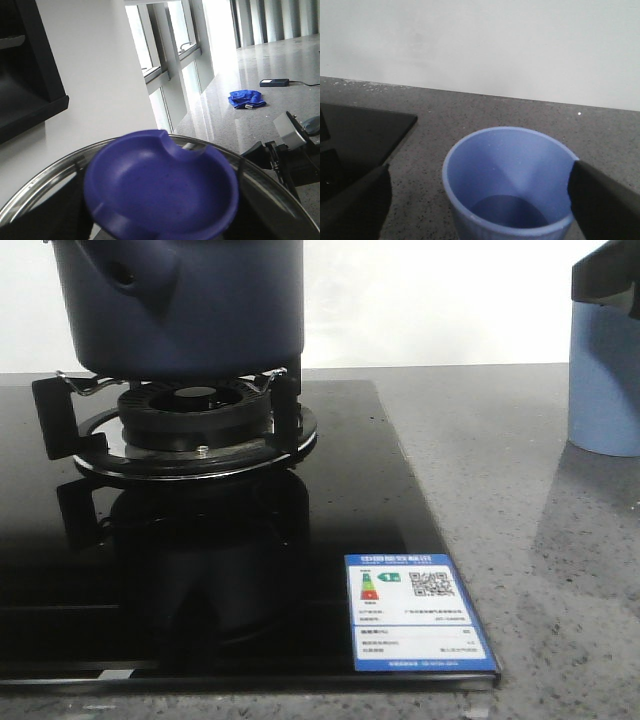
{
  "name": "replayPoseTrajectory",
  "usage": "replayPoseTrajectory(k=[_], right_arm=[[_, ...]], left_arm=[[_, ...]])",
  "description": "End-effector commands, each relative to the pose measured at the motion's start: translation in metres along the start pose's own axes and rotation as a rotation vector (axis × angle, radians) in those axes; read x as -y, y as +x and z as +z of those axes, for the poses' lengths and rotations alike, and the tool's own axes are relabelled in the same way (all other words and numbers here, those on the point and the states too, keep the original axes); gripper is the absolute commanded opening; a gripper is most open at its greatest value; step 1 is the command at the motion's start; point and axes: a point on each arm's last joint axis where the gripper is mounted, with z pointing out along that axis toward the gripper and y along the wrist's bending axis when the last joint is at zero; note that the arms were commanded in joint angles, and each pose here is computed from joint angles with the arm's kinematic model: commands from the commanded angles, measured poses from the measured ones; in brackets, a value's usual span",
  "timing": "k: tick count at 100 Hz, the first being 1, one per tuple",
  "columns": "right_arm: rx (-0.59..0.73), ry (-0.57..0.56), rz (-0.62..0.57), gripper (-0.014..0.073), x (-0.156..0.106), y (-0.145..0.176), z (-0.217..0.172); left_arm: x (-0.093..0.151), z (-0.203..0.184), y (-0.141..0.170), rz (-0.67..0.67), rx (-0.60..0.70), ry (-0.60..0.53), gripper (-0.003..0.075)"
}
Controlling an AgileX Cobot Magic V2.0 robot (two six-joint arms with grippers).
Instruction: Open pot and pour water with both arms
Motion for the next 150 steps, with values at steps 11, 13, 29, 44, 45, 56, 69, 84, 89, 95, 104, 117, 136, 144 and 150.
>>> replayPoseTrajectory(k=[11, 13, 29, 44, 45, 56, 69, 84, 89, 95, 104, 117, 136, 144, 150], right_arm=[[0.083, 0.079, 0.036, 0.0645, 0.010, -0.009, 0.008], [0.079, 0.087, 0.044, 0.0645, 0.011, -0.008, 0.009], [0.063, 0.119, 0.059, 0.0645, 0.013, 0.001, 0.019], [0.007, 0.113, 0.092, 0.0645, 0.012, 0.011, 0.025], [0.006, 0.112, 0.099, 0.0645, 0.012, 0.011, 0.025], [-0.041, 0.099, 0.119, 0.0645, 0.010, 0.015, 0.025], [-0.070, 0.089, 0.121, 0.0645, 0.009, 0.018, 0.025], [-0.059, 0.091, 0.120, 0.0622, 0.009, 0.017, 0.025], [-0.059, 0.091, 0.120, 0.0571, 0.009, 0.017, 0.025], [-0.055, 0.092, 0.121, 0.0462, 0.009, 0.016, 0.024], [-0.024, 0.095, 0.122, 0.0281, 0.010, 0.011, 0.022], [0.083, 0.071, 0.076, 0.0148, 0.010, -0.008, 0.012], [0.305, -0.044, -0.074, 0.0148, -0.004, -0.074, -0.002], [0.323, -0.108, -0.127, 0.0148, -0.015, -0.102, 0.000], [0.343, -0.160, -0.170, 0.0148, -0.026, -0.125, 0.001]], left_arm=[[0.007, -0.006, -0.030, 0.006, 0.125, -0.005, 0.0231], [0.007, -0.006, -0.030, 0.006, 0.123, -0.004, 0.0231], [0.007, -0.006, -0.030, 0.006, 0.124, -0.004, 0.0231], [0.007, -0.006, -0.030, 0.006, 0.124, -0.004, 0.0231], [0.007, -0.006, -0.030, 0.006, 0.124, -0.004, 0.0231], [0.007, -0.006, -0.030, 0.006, 0.124, -0.004, 0.0231], [0.007, -0.006, -0.030, 0.006, 0.124, -0.004, 0.0231], [0.007, -0.006, -0.030, 0.006, 0.124, -0.004, 0.0231], [0.007, -0.006, -0.030, 0.006, 0.124, -0.004, 0.0231], [0.007, -0.006, -0.030, 0.006, 0.124, -0.004, 0.0231], [0.007, -0.006, -0.030, 0.006, 0.124, -0.004, 0.0231], [0.009, -0.007, -0.032, 0.013, 0.129, -0.005, 0.0231], [0.015, -0.012, -0.043, 0.042, 0.141, -0.041, 0.0231], [0.019, -0.016, -0.049, 0.061, 0.147, -0.075, 0.0231], [0.022, -0.019, -0.055, 0.074, 0.153, -0.094, 0.0231]])
